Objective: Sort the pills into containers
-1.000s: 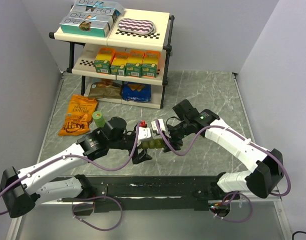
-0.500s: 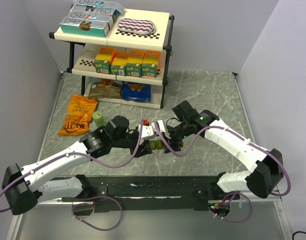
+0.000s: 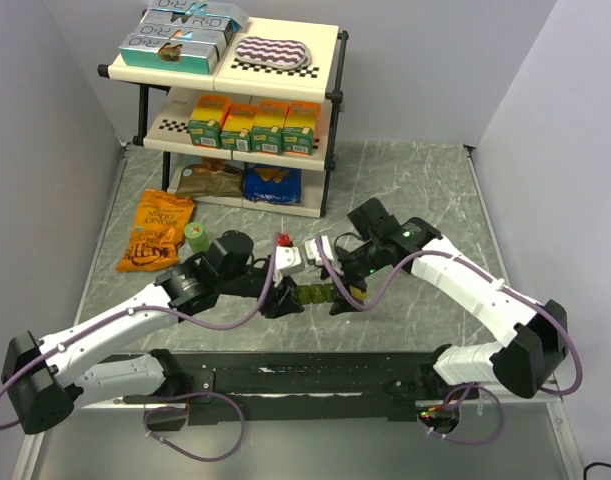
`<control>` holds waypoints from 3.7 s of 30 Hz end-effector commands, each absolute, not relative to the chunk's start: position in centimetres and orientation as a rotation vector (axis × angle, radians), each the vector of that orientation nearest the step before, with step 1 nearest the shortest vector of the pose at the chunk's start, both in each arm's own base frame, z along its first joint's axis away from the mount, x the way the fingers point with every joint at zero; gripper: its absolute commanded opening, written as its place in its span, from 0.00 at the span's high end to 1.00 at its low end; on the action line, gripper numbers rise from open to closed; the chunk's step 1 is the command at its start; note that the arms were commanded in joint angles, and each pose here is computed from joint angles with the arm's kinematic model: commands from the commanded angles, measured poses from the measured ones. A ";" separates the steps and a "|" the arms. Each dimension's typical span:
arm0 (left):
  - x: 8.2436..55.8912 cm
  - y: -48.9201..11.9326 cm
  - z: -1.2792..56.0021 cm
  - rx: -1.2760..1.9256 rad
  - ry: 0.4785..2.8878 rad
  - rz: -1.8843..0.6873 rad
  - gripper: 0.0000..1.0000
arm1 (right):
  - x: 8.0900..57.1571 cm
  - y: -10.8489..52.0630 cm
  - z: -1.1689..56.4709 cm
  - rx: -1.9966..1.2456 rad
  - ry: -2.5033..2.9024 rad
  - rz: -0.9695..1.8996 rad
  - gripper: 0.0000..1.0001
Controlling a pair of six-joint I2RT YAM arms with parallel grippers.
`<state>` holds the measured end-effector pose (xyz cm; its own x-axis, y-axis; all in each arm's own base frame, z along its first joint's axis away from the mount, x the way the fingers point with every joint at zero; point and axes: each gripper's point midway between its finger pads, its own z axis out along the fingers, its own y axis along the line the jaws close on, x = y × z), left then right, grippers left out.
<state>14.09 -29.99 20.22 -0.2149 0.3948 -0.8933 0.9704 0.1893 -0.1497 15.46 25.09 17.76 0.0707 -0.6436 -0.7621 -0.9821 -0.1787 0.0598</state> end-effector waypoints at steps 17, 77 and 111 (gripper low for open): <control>13.0 -29.9 21.4 0.923 1.996 -1.569 0.99 | 15.7 25.0 23.4 -1.843 1.385 0.798 0.42; 9.6 -28.2 27.9 0.836 1.763 -2.013 0.99 | 20.5 27.1 20.4 -1.902 1.401 0.348 1.00; 14.9 -27.2 18.4 0.999 2.174 -1.279 0.99 | 14.6 26.5 25.1 -1.910 1.287 0.783 0.21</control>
<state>14.32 -27.00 16.82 -0.7527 0.3390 -0.5644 0.6578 0.3494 -0.6673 17.72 27.19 26.50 0.2917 -0.5613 -0.7745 -0.9558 -0.1389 -0.2593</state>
